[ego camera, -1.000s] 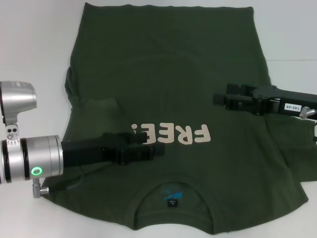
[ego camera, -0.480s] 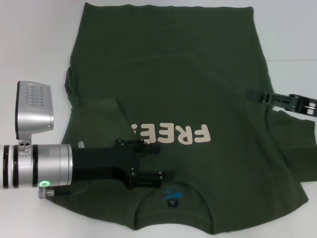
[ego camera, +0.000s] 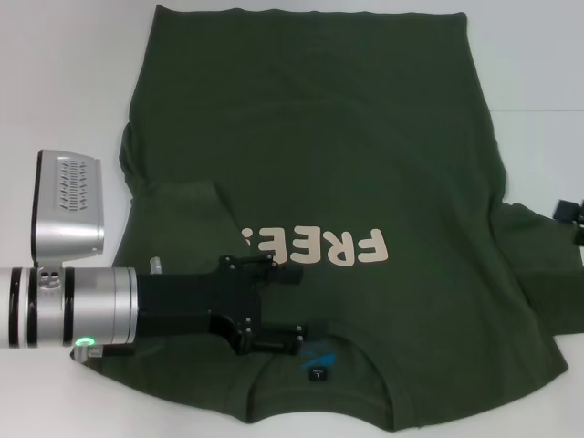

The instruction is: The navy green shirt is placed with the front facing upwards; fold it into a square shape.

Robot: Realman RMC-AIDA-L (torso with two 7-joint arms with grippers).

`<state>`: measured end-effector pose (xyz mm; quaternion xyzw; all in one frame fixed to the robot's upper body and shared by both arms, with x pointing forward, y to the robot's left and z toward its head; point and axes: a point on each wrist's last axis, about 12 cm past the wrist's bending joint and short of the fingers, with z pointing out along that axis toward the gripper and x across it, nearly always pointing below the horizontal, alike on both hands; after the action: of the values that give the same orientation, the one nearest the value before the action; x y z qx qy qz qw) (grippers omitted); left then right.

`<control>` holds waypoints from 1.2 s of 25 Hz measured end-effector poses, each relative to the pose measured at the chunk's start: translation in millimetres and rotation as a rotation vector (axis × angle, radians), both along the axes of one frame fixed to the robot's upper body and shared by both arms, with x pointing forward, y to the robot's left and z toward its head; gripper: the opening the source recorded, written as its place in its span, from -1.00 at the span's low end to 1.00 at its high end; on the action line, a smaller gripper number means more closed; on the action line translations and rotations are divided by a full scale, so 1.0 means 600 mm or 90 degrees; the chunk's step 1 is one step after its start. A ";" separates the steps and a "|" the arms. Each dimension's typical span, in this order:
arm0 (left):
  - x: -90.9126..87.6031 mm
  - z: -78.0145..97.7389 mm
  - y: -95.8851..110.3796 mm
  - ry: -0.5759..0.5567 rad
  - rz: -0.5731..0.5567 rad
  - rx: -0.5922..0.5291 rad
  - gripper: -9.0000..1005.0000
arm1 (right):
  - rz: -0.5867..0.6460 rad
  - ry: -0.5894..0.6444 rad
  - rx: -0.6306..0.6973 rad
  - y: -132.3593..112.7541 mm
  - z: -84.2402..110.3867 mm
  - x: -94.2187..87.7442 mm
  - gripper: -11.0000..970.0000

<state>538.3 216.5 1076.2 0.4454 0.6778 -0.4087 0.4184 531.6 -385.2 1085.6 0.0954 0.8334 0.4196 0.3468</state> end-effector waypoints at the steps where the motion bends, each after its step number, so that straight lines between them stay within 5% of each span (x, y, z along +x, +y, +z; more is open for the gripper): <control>1: 0.000 0.000 0.000 0.000 -0.001 0.001 0.67 | -0.012 0.015 -0.005 -0.006 -0.003 -0.002 0.85; 8: -0.003 -0.004 0.001 0.005 -0.001 0.006 0.67 | -0.055 0.090 -0.028 -0.035 -0.014 -0.011 0.85; 30: -0.005 -0.007 0.003 0.011 0.005 0.006 0.67 | -0.078 0.107 -0.020 -0.019 -0.051 -0.022 0.85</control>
<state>535.0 218.3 1071.7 0.4412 0.6848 -0.4079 0.4122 518.5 -396.5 1054.7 0.1760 0.8586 0.3750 0.3021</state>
